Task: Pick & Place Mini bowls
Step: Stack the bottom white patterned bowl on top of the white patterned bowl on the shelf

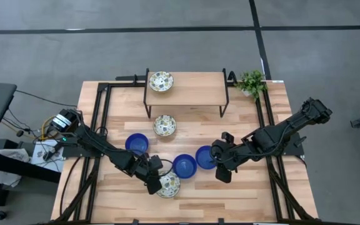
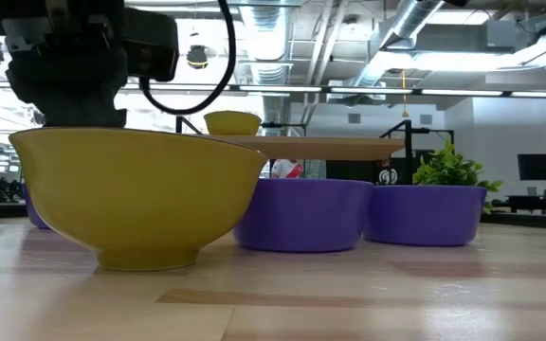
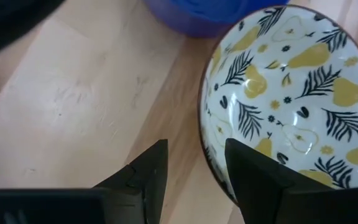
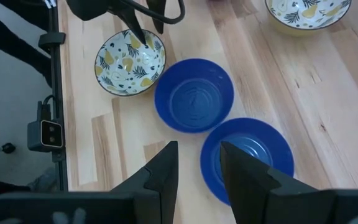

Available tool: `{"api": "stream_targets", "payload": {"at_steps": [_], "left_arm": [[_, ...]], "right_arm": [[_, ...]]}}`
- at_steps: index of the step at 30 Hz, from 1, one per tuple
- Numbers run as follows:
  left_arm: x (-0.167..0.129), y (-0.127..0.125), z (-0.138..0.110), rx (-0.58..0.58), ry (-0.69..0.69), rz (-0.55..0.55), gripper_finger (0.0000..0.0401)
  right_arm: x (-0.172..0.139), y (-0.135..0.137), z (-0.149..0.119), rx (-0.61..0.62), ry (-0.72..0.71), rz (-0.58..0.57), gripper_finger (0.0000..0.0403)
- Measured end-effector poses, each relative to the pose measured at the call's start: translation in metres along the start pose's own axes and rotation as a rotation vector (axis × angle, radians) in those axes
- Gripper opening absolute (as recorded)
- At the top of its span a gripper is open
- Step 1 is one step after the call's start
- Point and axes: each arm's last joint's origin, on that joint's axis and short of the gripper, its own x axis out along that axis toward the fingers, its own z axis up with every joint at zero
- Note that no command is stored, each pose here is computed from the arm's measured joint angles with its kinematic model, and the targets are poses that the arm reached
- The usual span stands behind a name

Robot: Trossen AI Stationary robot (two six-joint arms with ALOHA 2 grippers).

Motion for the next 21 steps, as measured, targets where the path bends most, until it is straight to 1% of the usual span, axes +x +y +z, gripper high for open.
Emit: {"api": "stream_targets", "payload": {"at_steps": [5,8,12,19,21], "left_arm": [[0.0014,0.0003,-0.0006,-0.013,-0.010,-0.013,0.0158],[0.0014,-0.0003,-0.0008,-0.014,0.002,-0.027,0.0147],[0.0014,-0.0009,-0.0014,-0.014,0.025,-0.045,0.0109],[0.0009,-0.0035,-0.0010,-0.017,0.049,-0.090,0.0016],[0.0006,-0.0039,-0.0006,-0.018,0.047,-0.094,0.0012]], "right_arm": [[0.0000,0.0000,0.0001,0.000,-0.001,0.000,0.0107],[0.0000,0.0000,0.0001,0.000,-0.001,0.000,0.0107],[0.0001,0.0000,0.0001,0.000,-0.001,-0.001,0.0107],[0.0000,-0.0006,0.0005,0.000,-0.016,-0.021,0.0107],[0.0000,-0.0006,0.0005,0.001,-0.016,-0.021,0.0107]]}}
